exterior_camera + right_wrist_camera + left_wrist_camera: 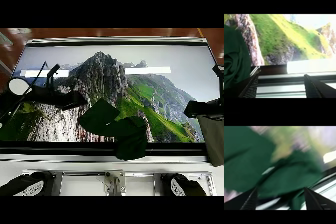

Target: Fold the shirts.

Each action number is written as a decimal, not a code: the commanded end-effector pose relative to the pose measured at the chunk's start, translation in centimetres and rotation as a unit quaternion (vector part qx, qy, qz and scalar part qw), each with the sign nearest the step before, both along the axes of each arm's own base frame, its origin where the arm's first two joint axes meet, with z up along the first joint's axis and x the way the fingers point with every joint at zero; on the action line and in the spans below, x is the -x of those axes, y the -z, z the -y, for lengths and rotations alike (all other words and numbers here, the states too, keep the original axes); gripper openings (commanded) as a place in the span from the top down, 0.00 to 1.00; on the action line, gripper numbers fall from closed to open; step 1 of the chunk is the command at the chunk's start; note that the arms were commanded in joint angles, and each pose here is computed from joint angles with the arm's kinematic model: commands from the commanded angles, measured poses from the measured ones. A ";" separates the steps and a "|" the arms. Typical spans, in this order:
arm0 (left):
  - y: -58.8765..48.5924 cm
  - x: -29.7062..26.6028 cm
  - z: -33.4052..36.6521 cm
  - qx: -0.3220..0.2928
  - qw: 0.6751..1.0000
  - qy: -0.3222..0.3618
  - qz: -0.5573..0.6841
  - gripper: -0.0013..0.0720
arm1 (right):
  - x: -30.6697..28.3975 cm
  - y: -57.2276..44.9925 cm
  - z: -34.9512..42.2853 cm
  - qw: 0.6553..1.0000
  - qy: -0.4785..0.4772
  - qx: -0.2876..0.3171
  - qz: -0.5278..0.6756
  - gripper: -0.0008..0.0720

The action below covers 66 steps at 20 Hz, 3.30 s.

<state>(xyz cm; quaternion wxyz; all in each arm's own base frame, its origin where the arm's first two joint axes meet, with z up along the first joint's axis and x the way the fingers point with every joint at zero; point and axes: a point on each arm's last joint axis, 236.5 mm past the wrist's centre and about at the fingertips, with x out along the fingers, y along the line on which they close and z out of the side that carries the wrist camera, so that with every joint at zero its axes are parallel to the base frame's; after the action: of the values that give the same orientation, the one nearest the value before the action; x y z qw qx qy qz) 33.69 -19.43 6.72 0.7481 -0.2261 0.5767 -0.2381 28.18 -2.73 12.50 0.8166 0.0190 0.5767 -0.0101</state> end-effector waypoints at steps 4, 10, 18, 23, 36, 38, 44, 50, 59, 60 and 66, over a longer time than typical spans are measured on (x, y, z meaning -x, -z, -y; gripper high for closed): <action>11.1 6.2 -2.4 0.029 0.984 -0.084 -0.153 0.00 | -1.2 -0.5 0.4 1.000 -0.002 0.010 0.027 0.04; 15.3 6.7 0.7 0.047 0.978 -0.096 -0.178 0.01 | -1.3 -0.6 -1.0 0.999 -0.005 -0.021 0.030 0.04; 18.0 3.7 3.2 0.074 0.972 -0.154 -0.159 0.69 | 2.2 5.9 -4.3 0.993 -0.016 -0.093 -0.072 0.04; 16.4 2.7 3.5 0.077 0.983 -0.120 -0.114 0.94 | 2.9 12.3 -13.1 0.952 -0.012 -0.296 -0.075 0.04; 7.5 0.6 3.5 0.113 0.989 -0.099 0.017 0.94 | 2.4 22.4 -18.5 0.963 0.011 -0.257 -0.080 0.90; 5.0 -0.9 2.7 0.101 0.988 -0.065 0.095 0.94 | 1.5 20.8 -17.9 0.968 -0.020 -0.241 -0.072 0.91; -19.8 -6.6 -1.0 0.137 0.908 -0.081 0.387 0.94 | -6.9 -2.4 -15.1 0.953 -0.186 -0.118 0.209 0.91; -45.3 2.5 -2.0 0.174 0.754 -0.048 0.632 0.94 | -3.3 -28.9 -14.9 0.851 -0.226 -0.085 0.466 0.91; -32.1 8.5 1.0 0.069 0.898 0.124 0.417 0.94 | 6.7 -18.7 -11.6 0.956 -0.235 -0.054 0.168 0.91; -28.6 8.7 -0.1 0.028 0.923 0.129 0.362 0.94 | 6.8 -18.4 -11.4 0.963 -0.206 -0.066 0.161 0.91; -14.0 13.8 -2.5 -0.015 0.991 0.099 0.085 0.94 | 9.5 -9.5 -17.3 0.951 -0.237 -0.196 -0.025 0.91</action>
<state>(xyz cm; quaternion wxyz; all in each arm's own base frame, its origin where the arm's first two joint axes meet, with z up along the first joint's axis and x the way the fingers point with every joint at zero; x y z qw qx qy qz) 23.44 -18.31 27.25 0.8238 -0.1025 0.4124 -0.3752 21.51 11.78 26.36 0.8353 0.0025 0.4916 0.2460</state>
